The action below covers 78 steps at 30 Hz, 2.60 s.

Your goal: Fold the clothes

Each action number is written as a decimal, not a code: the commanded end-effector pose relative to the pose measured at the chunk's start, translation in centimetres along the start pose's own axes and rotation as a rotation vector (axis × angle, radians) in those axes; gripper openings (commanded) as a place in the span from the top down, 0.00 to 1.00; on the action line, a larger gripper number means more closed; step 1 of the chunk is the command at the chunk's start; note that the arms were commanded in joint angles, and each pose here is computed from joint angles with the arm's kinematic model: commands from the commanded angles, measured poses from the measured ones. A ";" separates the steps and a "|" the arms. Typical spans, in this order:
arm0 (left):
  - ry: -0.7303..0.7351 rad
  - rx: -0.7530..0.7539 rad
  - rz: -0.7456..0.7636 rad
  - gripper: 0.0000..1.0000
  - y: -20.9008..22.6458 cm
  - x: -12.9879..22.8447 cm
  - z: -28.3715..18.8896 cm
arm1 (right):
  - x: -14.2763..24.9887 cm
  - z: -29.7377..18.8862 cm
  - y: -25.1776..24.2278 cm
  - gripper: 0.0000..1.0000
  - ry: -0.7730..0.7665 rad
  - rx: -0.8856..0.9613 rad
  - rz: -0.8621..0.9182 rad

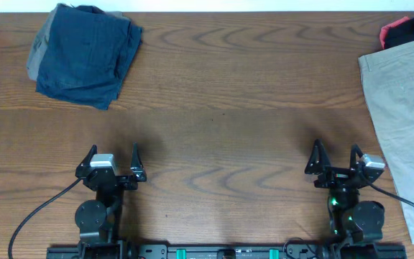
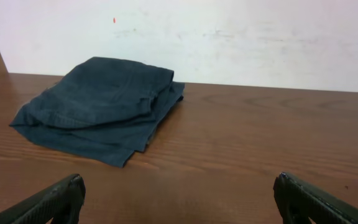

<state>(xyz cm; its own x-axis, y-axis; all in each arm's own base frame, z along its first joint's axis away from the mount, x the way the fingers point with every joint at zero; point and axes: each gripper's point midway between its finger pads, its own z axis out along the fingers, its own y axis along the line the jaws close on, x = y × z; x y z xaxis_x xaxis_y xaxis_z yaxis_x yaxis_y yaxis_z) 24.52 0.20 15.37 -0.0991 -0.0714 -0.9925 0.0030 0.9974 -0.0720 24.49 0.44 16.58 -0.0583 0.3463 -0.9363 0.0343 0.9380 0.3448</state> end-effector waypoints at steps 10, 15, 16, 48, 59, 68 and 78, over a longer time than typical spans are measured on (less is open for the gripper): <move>0.046 0.008 0.000 0.02 -0.1 1.5 0.0 | -1.0 0.1 -1.9 0.01 -0.072 0.074 0.009; 0.046 0.008 0.000 0.02 -0.1 1.5 0.0 | -5.2 -0.5 -0.4 0.01 -0.243 0.015 -0.011; 0.046 0.008 0.000 0.02 -0.1 1.5 0.0 | -5.5 -0.6 -0.3 0.01 -0.256 0.012 -0.025; 0.046 0.008 0.000 0.02 -0.1 1.5 0.0 | -0.1 0.1 -2.2 0.01 -0.020 0.091 -0.360; 0.046 0.008 0.000 0.02 -0.1 1.5 0.0 | -0.1 0.1 -2.2 0.01 -0.020 0.091 -0.360; 0.046 0.008 0.000 0.02 -0.1 1.5 0.0 | -0.1 0.1 -2.2 0.01 -0.020 0.091 -0.360; 0.046 0.008 0.000 0.02 -0.1 1.5 0.0 | -0.1 0.1 -2.2 0.01 -0.020 0.091 -0.360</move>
<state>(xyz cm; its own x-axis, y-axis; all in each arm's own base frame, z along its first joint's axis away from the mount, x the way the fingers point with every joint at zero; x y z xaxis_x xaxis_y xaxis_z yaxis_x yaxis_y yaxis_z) 24.52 0.19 15.38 -0.0991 -0.0714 -0.9925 0.0034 0.9974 -0.0720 24.61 -1.24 15.95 -0.0637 0.0082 -0.9979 0.0850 0.9964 0.0028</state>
